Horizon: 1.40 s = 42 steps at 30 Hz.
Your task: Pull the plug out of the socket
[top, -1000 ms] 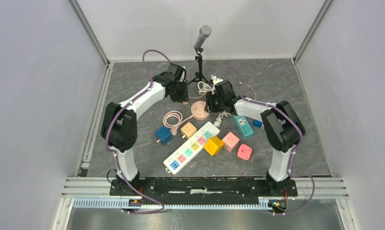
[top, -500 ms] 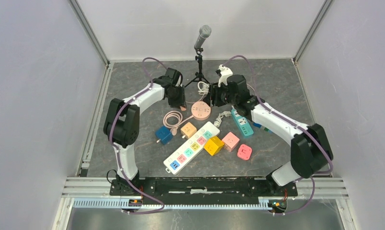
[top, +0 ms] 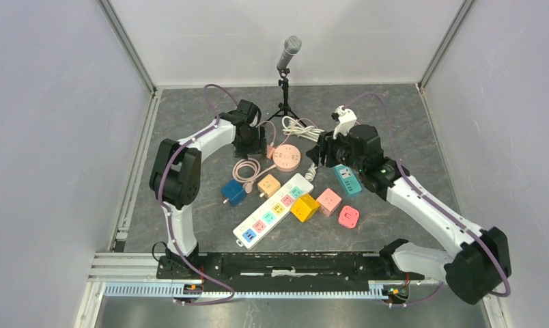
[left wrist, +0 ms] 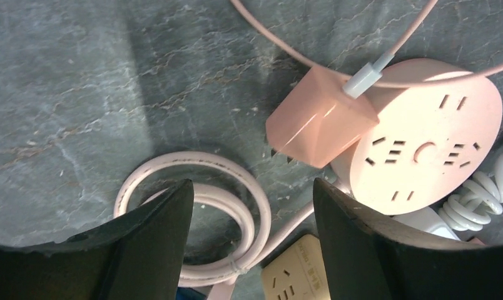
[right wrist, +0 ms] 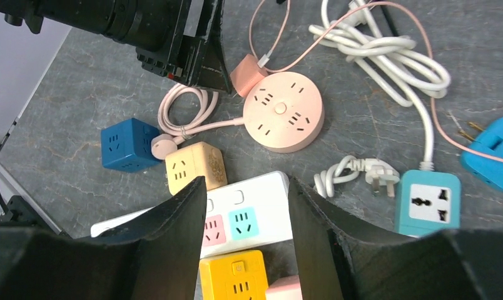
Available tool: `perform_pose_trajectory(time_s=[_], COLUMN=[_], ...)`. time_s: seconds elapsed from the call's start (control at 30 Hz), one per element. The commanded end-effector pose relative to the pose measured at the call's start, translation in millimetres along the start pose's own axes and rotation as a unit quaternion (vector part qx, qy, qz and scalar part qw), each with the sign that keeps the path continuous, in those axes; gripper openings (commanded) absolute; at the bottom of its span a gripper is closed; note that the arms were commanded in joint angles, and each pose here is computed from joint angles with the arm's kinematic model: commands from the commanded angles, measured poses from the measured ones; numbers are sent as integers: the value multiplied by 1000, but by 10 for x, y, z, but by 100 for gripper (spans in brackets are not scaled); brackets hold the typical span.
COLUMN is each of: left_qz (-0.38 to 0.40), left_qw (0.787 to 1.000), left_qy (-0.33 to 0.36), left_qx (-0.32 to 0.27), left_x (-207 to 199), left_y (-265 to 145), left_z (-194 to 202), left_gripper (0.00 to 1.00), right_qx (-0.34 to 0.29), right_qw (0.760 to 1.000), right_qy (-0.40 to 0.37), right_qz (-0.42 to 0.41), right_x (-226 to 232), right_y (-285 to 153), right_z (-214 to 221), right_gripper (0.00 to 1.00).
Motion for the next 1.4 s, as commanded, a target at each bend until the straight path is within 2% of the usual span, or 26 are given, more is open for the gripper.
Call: perform_pose_trajectory(time_s=[0.0,0.1,0.2,0.47,0.73,1.0,1.13,1.27,1.33,1.37], left_qz=[-10,5,28,86,134,78,46,14,13,15], left_qw=[998,996,993,976,938,900,879,853,845,842], left_qy=[-13,-12,-10,-6,9,-26,-31,-26,-25,-24], left_qx=[-59,-89,-114,-201,-321,-427,-474,-521,-534,-538], left_x=[-32,-62,-96,-48,176,709,945,1134,1170,1178], left_y=[-415,-707,-1006,-2055,-3152,-3887,-4202,-4447,-4539,-4571], left_z=[-192,-226,-213,17,416,873,1048,1145,1181,1193], left_gripper=[77,81,99,100,100,100,100,100,100,100], right_qx=[-18,-31,-45,-106,-201,-276,-305,-330,-337,-339], right_qw=[999,998,997,982,935,879,865,844,840,839], right_qy=[-12,-14,-14,-42,-55,-47,-64,-73,-72,-71], right_qz=[37,55,67,150,286,385,393,415,419,419], right_x=[-64,-75,-77,-170,-276,-302,-280,-294,-290,-286], right_y=[-229,-396,-550,-1227,-2398,-3592,-4004,-4349,-4447,-4470], right_z=[-32,-73,-113,-342,-756,-971,-939,-887,-880,-882], right_gripper=[55,56,58,66,75,77,80,92,98,98])
Point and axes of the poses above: each gripper's point midway between its finger pads, its own y axis out along the fingers, its own x axis along the line the jaws close on, z = x × y, the point moved 6 cm from there along -y, back along the fingers, and after that the axes turned 6 degrees about -y, right-handed, at the moved point
